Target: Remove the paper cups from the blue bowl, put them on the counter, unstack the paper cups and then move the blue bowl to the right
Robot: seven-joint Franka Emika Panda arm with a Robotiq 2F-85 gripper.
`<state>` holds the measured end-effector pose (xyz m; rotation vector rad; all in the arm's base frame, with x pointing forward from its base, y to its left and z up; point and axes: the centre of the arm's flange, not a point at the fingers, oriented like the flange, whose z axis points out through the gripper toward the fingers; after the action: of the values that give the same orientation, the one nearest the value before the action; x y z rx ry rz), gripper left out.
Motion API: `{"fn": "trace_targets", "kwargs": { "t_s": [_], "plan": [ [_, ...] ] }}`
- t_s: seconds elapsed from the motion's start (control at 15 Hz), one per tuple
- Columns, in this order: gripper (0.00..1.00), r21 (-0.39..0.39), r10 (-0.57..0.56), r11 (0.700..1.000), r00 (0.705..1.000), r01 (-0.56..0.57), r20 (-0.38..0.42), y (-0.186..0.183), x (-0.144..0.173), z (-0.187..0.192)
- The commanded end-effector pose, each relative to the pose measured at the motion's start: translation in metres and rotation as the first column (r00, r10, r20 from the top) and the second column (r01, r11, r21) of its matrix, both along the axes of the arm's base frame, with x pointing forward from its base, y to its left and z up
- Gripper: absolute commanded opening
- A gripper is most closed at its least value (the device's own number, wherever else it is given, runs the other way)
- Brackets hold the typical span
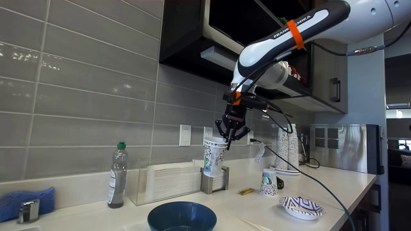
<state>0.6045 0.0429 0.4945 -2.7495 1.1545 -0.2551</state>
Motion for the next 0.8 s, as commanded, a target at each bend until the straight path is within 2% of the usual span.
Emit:
{"fn": "trace_targets", "kwargs": {
  "t_s": [0.0, 0.33, 0.73],
  "plan": [
    [0.01, 0.063, -0.097, 0.993, 0.995, 0.099, -0.04, -0.035, 0.013, -0.021],
    [0.01, 0.112, -0.198, 0.971, 0.971, 0.213, -0.132, -0.072, 0.031, -0.065],
    [0.01, 0.114, -0.242, 0.957, 0.949, 0.268, -0.2, -0.078, 0.042, -0.112]
  ]
}}
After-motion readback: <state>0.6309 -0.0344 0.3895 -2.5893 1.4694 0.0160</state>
